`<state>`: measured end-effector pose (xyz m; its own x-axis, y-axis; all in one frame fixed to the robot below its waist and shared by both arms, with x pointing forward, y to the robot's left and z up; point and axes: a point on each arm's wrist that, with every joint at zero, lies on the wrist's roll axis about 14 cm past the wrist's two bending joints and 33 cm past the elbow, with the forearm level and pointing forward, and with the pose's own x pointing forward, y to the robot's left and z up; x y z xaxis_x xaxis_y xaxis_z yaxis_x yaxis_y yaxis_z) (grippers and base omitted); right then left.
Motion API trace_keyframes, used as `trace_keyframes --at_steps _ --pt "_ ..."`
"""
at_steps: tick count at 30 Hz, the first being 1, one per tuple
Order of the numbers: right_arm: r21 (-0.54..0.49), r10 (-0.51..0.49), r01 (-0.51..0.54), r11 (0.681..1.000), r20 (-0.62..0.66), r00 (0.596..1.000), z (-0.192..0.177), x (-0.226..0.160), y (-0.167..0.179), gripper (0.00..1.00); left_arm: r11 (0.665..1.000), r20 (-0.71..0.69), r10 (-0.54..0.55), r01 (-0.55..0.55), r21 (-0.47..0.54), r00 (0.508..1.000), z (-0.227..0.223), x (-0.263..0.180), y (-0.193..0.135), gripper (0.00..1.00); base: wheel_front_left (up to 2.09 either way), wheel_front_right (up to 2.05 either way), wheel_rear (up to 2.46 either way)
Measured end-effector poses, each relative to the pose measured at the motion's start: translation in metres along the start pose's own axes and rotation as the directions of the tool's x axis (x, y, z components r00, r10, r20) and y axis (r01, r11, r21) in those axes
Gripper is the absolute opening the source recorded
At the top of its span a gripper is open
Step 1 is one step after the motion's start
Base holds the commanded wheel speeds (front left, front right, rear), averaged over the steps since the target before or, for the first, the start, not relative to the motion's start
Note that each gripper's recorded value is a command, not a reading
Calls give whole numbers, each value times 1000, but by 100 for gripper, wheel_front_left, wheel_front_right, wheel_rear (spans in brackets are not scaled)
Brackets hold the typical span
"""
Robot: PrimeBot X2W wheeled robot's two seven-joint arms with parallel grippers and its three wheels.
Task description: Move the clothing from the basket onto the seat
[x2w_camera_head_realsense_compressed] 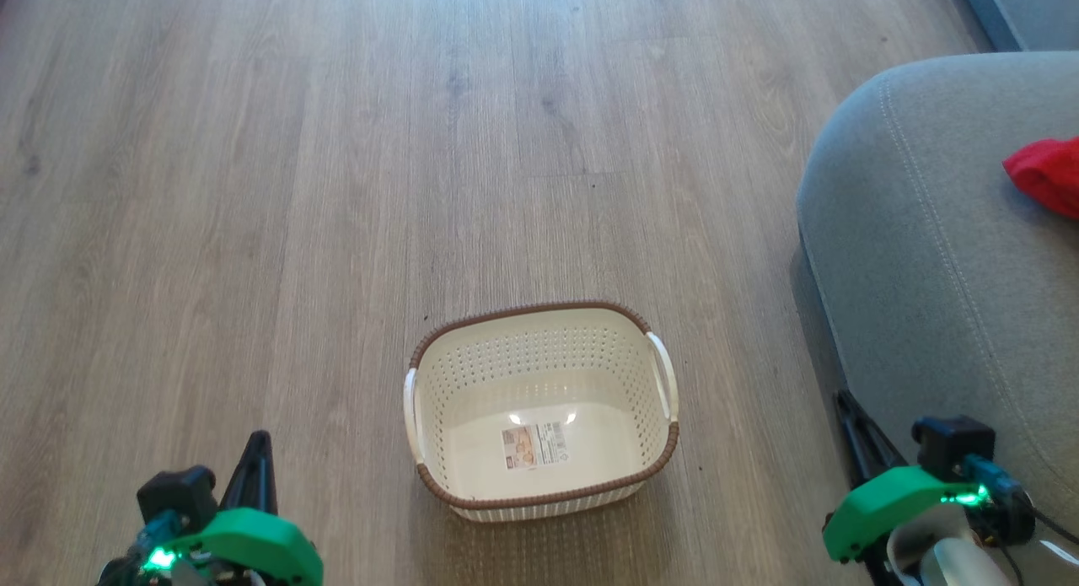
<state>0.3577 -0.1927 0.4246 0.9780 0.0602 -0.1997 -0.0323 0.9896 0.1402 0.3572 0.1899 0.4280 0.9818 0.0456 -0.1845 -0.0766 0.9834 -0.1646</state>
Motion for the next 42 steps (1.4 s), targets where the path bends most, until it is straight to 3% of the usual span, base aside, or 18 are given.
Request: trace_keyframes --at_steps 19,42 --pt "215 -46 41 976 16 999 9 3 -4 0 976 -18 36 -39 -213 999 2 0 5 0 0 0 0" --pt "470 -83 62 880 24 996 19 6 -9 0 886 -37 40 -52 -461 999 5 1 5 0 0 0 0"
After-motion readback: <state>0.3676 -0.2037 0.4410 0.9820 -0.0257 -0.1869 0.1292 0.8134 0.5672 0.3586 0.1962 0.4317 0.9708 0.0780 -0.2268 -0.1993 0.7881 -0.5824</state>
